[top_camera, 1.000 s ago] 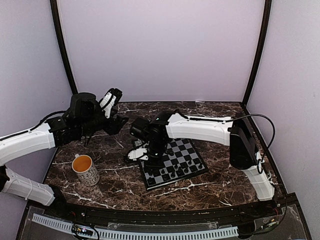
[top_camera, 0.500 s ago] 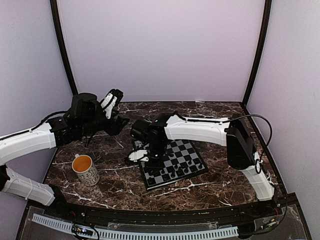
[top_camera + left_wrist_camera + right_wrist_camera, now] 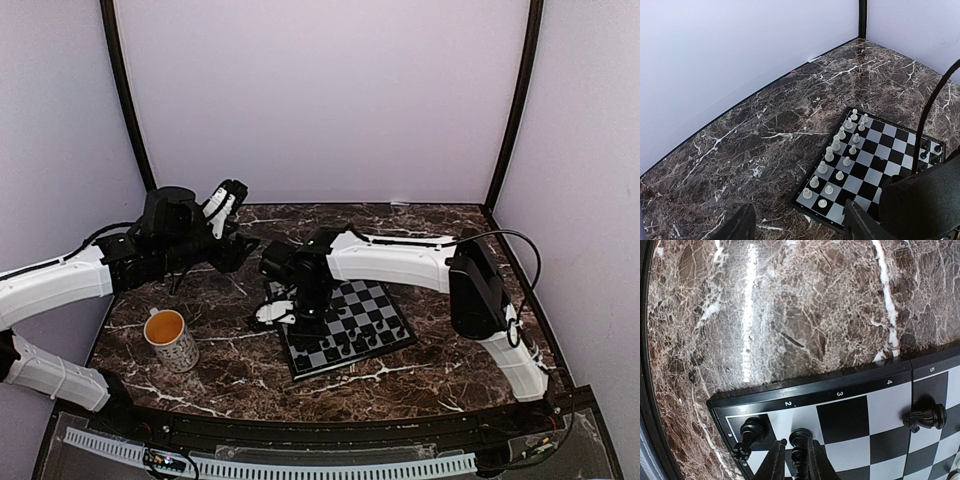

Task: Set up the chess pieces on the board
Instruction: Adjust the pawn at h7.

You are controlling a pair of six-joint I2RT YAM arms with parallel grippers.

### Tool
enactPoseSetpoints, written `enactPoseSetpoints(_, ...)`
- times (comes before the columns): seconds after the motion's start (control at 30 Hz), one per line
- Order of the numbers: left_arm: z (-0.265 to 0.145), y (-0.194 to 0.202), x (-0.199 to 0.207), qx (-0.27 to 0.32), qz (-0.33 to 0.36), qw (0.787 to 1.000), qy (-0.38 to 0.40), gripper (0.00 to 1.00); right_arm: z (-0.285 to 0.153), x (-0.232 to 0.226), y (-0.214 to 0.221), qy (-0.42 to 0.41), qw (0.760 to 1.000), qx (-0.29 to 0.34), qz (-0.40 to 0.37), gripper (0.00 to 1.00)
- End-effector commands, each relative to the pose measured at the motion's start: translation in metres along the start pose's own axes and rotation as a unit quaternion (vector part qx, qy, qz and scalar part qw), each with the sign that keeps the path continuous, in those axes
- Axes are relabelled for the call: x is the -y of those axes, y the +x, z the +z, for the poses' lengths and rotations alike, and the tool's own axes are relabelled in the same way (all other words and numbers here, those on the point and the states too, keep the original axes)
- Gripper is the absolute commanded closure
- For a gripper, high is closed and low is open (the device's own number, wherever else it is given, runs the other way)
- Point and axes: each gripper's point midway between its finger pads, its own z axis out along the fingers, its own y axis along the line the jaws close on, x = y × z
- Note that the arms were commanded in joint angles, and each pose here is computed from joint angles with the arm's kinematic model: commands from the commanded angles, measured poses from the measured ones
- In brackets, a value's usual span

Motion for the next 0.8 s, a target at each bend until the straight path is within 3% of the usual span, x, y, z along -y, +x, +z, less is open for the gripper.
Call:
enactPoseSetpoints(0.0, -0.0001, -0.0027, -0.0007, 0.001, -0.005, 1.000, 0.003, 0.38, 0.0011, -0.0005, -0.0032, -0.009, 1.000, 0.004, -0.004, 0.84)
enactPoseSetpoints(0.77, 0.0024, -0.0004, 0.0019, -0.005, -0.005, 1.000, 0.011, 0.38, 0.0097, -0.0017, -0.0075, -0.023, 1.000, 0.006, -0.004, 0.89)
